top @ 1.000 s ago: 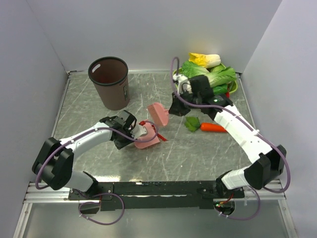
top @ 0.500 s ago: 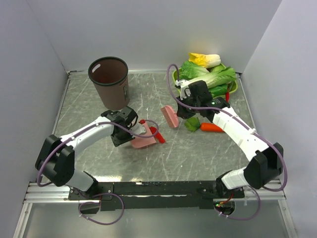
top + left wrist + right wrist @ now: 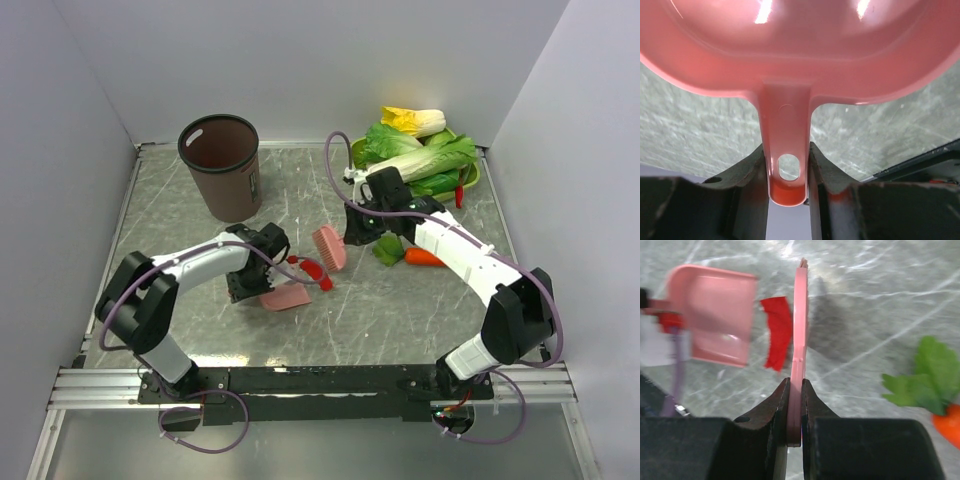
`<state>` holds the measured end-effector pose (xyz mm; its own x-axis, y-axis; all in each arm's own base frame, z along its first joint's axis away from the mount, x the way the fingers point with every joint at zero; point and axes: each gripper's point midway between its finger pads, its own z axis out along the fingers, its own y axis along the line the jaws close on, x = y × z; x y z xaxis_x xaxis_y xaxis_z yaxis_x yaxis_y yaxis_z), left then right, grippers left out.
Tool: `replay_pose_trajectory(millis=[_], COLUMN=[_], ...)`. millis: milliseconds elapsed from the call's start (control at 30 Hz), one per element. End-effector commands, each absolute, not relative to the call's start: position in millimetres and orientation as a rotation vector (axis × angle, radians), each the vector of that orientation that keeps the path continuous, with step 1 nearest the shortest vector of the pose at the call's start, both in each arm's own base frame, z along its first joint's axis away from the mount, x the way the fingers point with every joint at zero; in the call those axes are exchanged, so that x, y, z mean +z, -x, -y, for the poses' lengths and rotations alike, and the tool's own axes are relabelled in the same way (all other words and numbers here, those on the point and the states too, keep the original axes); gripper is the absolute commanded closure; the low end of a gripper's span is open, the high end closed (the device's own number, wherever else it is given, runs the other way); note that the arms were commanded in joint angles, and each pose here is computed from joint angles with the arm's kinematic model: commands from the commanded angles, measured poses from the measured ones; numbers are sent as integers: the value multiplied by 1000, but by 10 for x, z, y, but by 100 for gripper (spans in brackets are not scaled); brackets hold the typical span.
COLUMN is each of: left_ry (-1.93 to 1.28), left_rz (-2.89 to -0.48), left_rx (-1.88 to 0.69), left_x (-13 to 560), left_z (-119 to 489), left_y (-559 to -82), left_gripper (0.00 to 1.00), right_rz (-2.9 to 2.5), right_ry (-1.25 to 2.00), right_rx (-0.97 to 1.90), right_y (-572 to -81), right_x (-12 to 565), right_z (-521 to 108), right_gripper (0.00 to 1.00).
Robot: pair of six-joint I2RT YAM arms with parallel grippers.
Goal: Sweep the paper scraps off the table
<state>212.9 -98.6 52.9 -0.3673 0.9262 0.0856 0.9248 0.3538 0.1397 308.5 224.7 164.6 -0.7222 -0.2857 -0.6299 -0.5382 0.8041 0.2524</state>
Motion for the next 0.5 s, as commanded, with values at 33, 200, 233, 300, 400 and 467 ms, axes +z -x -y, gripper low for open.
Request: replay_pose_trajectory(millis=[33,200,233,300,400,467], left_ry=[-1718,-1666,-1652,-1635,-1569,-1530], left_rz=[-2528,-2526,-2512,-2500,-2472,-2445], left_rx=[282,210,203,172,130,104], left_x=[549,506,500,503,517,528], left_z=[1260,1452,1482,1516,1575,1612], left_y=[-2331,-2410,-2442,-2434,-2461,-2474], left_gripper=[99,99,99,99,99,99], right_rz=[-2370,-2316,-2316,-2295,-2255,-2234], right_ry=[613,644,627,626,671,694], right_rx=[949,1038,1056,1018,953,936], right_y=[-2868,-2889,-2885,-2931,-2913,-2844], right_x=[1834,2112,2160,2224,2347,2445], right_z=[-2741,-2806,-2774,-2684,-2558,-2487], right_gripper=[100,100,100,100,100,100])
